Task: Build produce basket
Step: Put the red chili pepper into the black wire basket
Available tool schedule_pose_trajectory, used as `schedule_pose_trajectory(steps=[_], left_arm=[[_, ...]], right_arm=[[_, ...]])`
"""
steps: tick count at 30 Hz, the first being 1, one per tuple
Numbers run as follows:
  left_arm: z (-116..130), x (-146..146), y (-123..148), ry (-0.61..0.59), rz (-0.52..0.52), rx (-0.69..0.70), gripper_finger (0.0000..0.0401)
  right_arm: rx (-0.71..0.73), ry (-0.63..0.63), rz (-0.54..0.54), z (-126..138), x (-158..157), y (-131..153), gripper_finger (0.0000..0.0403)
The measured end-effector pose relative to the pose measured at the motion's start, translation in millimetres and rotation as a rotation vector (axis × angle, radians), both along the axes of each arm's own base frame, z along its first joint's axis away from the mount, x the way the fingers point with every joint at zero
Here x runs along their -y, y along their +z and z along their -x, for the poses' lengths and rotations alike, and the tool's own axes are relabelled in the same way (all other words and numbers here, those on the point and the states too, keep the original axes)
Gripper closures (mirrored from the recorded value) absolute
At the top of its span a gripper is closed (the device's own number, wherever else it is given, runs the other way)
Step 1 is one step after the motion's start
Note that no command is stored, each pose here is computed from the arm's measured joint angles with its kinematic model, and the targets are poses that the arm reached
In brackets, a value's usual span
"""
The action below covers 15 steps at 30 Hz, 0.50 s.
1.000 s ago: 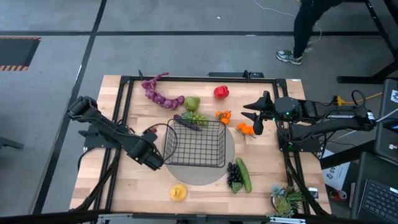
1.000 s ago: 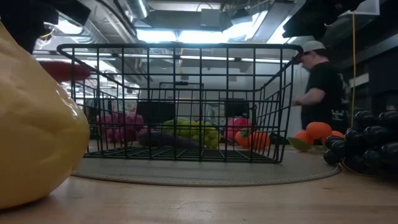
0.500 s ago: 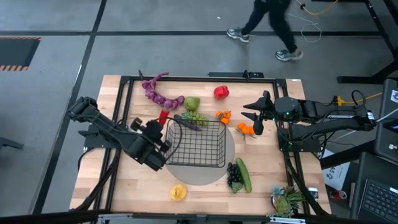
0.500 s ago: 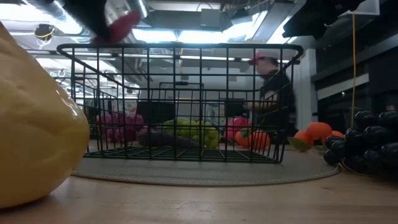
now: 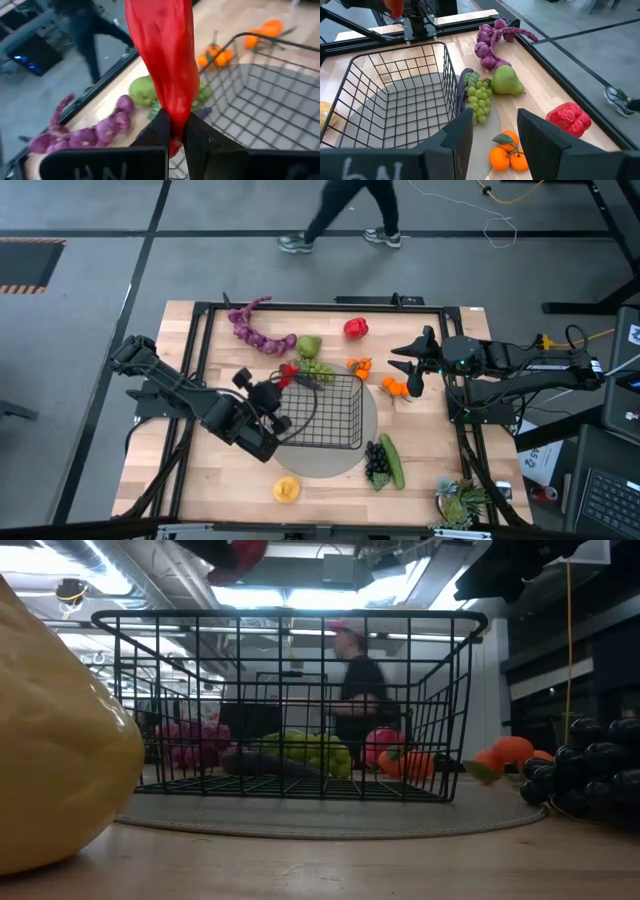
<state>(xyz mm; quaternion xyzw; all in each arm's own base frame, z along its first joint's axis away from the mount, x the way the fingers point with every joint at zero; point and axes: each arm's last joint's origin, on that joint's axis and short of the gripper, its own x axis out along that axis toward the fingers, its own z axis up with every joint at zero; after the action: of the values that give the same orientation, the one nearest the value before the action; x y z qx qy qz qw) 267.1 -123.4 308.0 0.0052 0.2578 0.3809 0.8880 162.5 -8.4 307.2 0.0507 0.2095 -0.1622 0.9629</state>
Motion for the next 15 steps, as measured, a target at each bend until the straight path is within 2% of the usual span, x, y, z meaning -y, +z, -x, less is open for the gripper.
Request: schedule_pose_trajectory(steps=[4, 11, 15], left_arm=[[-3.7, 2.3, 1.5, -0.03, 0.0, 0.005, 0.0375], [-4.4, 2.3, 2.4, -0.024, -0.017, 0.02, 0.0313], [-4.4, 2.6, 1.9, -0.032, -0.002, 0.011, 0.0305]], right_arm=[[0.0, 0.0, 0.0, 0.0, 0.0, 0.0, 0.0248], [0.0, 0.0, 0.0, 0.0, 0.0, 0.0, 0.0248], [0.0, 0.0, 0.0, 0.0, 0.0, 0.0, 0.0248]])
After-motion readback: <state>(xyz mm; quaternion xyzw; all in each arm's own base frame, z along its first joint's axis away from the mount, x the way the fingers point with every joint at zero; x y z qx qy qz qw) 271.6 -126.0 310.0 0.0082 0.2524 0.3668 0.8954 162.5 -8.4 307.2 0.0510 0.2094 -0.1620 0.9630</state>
